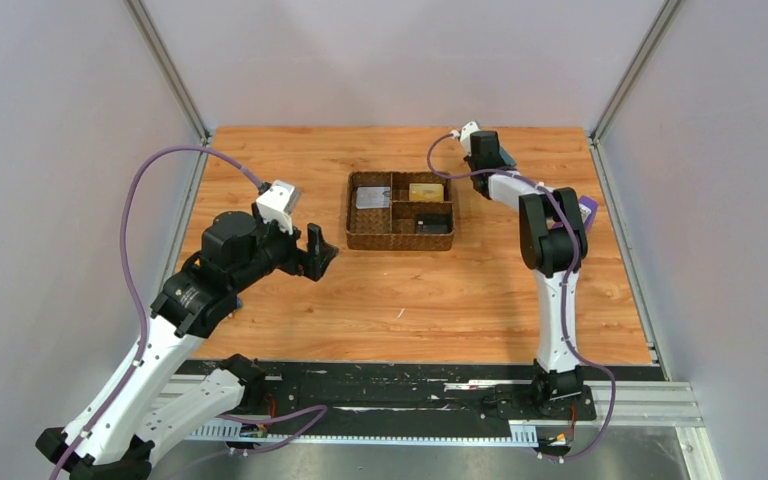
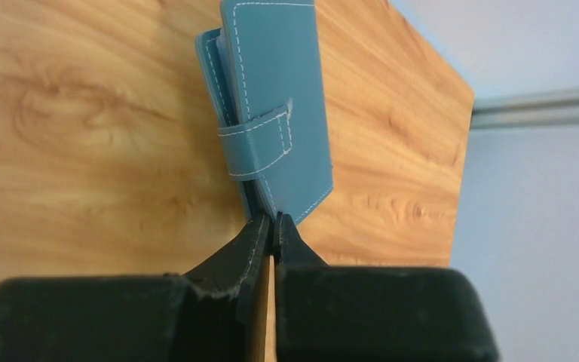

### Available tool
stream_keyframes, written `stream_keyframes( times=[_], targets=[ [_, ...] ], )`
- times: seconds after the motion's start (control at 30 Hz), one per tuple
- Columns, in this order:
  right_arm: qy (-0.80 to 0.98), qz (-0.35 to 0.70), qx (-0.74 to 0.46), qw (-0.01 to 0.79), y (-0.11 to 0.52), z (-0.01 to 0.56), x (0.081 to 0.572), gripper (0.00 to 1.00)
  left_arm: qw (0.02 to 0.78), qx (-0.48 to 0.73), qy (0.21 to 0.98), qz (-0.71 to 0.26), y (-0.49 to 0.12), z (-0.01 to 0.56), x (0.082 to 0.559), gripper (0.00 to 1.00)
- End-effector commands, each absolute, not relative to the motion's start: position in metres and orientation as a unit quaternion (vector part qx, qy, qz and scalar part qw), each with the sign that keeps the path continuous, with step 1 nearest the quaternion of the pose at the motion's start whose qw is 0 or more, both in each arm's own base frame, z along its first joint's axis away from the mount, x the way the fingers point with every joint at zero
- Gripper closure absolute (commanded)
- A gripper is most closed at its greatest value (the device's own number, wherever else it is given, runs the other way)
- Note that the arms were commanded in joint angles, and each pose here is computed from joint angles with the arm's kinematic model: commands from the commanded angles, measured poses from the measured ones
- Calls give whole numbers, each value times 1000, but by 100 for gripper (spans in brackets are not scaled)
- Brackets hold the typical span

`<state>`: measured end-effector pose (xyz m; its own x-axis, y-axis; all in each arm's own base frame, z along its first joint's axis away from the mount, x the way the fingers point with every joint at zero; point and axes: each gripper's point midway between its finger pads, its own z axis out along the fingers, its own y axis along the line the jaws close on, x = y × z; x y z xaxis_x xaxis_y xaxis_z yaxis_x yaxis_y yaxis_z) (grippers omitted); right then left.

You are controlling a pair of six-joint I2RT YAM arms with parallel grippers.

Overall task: Take the credit cards out of the card holder
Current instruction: Pick up the card holder from the center of the board.

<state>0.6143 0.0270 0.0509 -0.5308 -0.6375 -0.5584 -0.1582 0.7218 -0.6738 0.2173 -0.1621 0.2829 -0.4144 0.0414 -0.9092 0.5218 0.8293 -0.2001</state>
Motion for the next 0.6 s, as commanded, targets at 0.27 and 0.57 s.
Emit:
stream_keyframes(
  times=[0.27,0.57],
  targets=[
    [875,-228,-92,416,37,145,532,100,533,157,803,-217,-153,288,222,0],
    [913,-152,-12,378,67,185,437,100,529,150,807,-216,-152,285,222,0]
  ],
)
